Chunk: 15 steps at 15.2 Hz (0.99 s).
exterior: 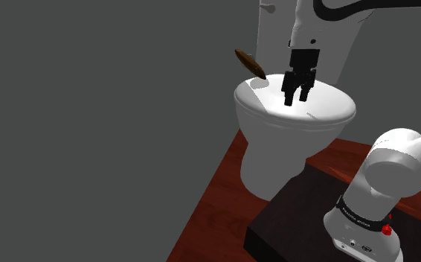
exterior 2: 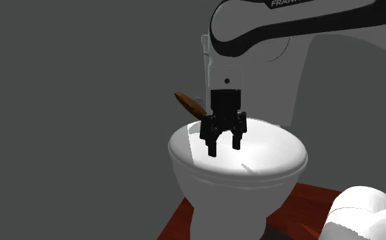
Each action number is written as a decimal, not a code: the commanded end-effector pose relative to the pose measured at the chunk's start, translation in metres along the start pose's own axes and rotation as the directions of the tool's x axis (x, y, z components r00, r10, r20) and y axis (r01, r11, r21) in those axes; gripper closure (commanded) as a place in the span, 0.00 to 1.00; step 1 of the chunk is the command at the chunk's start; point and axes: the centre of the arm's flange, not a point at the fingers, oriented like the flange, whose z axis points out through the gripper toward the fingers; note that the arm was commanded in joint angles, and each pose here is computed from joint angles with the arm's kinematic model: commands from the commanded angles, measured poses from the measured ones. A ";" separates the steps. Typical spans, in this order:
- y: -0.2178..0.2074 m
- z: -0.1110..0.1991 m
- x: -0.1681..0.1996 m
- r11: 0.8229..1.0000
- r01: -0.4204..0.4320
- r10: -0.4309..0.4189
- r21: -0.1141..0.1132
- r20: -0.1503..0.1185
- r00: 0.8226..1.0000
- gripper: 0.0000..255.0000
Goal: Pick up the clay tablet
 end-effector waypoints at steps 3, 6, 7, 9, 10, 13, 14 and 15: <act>0.000 0.001 0.019 0.998 -0.009 0.007 -0.063 -0.036 0.999 0.00; -0.001 0.000 0.048 0.987 -0.026 0.012 -0.157 -0.090 0.996 0.00; -0.001 0.000 0.058 0.982 -0.033 0.013 -0.188 -0.108 0.994 0.00; -0.001 -0.002 0.077 0.967 -0.049 0.013 -0.249 -0.144 0.989 0.00; -0.001 -0.003 0.086 0.959 -0.057 0.012 -0.278 -0.162 0.987 0.00; -0.001 -0.007 0.115 0.927 -0.085 0.005 -0.365 -0.216 0.976 0.00; -0.001 -0.008 0.124 0.915 -0.096 0.002 -0.392 -0.233 0.972 0.00; -0.001 -0.010 0.134 0.902 -0.106 -0.002 -0.419 -0.250 0.968 0.00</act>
